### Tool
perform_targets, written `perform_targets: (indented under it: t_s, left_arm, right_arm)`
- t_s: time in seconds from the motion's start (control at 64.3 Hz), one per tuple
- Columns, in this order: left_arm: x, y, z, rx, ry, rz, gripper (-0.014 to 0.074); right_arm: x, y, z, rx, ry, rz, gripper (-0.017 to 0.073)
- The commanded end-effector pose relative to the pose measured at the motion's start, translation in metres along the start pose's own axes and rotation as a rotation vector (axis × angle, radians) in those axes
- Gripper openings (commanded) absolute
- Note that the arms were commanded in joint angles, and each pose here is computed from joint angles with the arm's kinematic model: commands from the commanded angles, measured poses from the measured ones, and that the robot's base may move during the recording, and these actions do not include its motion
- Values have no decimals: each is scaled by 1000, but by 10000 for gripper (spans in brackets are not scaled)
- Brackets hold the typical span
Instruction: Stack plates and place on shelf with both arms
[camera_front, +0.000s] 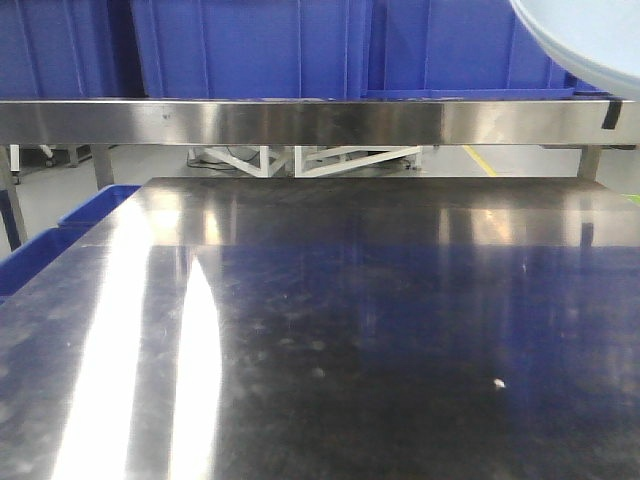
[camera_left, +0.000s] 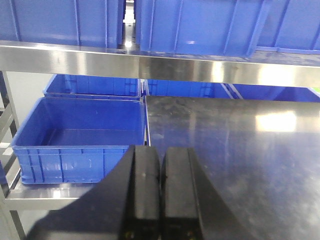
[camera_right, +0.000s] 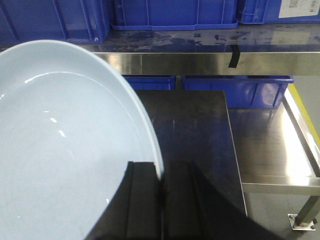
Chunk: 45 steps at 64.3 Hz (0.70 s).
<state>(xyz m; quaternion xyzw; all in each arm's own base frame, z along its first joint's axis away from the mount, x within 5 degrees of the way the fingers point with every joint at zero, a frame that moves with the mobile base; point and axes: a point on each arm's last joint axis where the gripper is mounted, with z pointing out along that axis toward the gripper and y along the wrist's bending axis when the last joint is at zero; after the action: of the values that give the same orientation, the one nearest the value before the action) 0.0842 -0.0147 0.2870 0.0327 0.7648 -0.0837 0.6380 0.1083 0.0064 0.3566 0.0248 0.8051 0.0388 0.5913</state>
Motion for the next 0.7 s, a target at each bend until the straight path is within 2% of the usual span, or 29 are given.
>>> perform_targets:
  t_s: [0.0,0.685]
  left_arm:
    - [-17,-1,-2,9,-108,-3,84]
    - [-17,-1,-2,9,-108,-3,84]
  right_arm:
    - [-18,2,-5,-25,-129,-4,49]
    - [-17,3,-4,-25,-125,-5,49]
